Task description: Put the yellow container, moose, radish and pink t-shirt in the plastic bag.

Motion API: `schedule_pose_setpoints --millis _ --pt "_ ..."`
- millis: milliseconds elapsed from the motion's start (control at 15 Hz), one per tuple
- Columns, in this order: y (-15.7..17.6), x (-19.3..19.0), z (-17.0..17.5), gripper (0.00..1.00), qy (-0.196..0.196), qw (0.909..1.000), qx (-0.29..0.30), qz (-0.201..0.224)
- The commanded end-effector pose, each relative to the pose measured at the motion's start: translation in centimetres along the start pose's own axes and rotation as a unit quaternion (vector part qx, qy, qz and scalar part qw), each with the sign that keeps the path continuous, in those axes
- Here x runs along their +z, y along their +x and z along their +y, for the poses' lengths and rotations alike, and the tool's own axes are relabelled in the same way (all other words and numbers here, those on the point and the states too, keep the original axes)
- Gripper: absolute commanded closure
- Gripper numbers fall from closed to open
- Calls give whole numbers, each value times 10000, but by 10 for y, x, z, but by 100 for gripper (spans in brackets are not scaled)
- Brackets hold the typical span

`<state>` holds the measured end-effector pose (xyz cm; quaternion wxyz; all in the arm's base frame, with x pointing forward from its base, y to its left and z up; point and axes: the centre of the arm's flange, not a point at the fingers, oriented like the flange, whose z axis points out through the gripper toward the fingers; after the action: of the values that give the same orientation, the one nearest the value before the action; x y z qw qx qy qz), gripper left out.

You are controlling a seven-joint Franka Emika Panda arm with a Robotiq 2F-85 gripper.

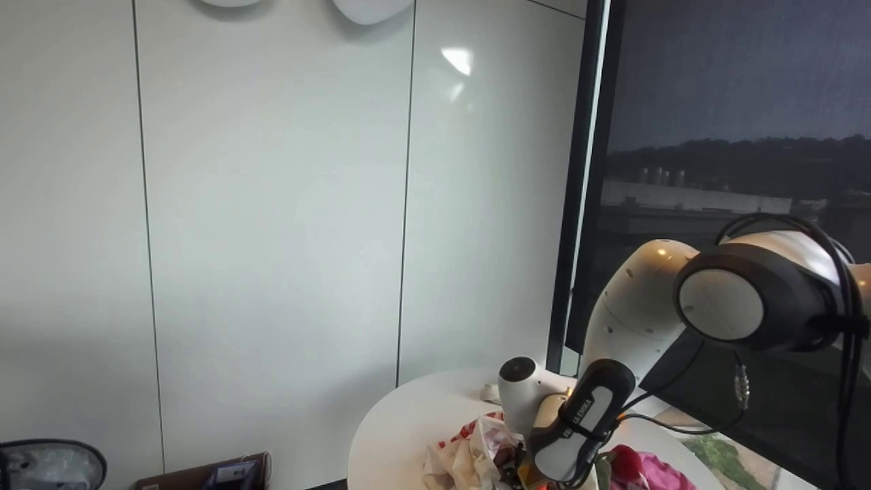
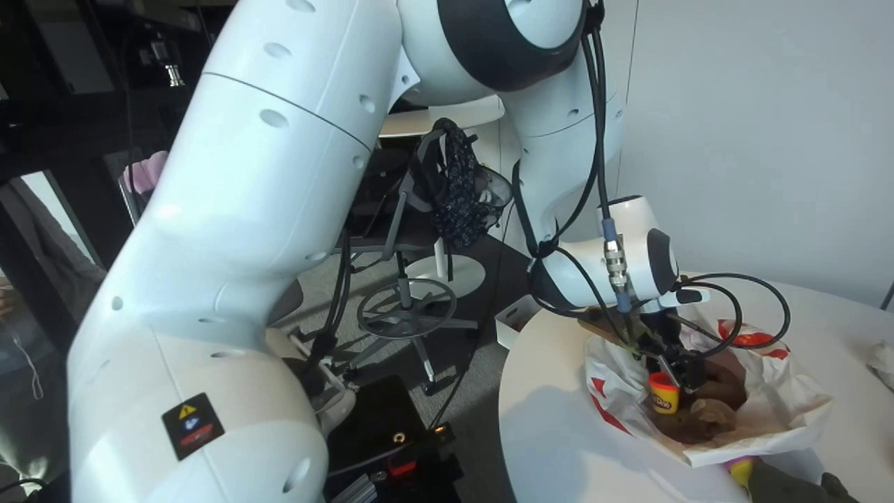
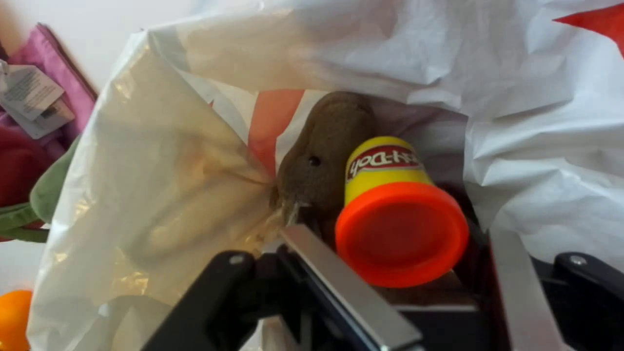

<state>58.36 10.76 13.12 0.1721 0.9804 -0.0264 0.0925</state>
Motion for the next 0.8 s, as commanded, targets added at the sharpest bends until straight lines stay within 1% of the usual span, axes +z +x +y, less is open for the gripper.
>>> schedule_pose_setpoints --millis 0,200,400,533,600,733 --pt "2 -26 22 0 -41 9997 229 39" --pt "-18 -58 54 0 -70 9985 542 31" --pt "-38 -78 87 0 -199 9932 1147 70" --pt "-53 -77 113 1 -252 9859 1653 -58" --pt "-60 -74 124 0 -370 9810 1905 -78" --pt "-73 -61 144 0 -414 9716 2324 -168"
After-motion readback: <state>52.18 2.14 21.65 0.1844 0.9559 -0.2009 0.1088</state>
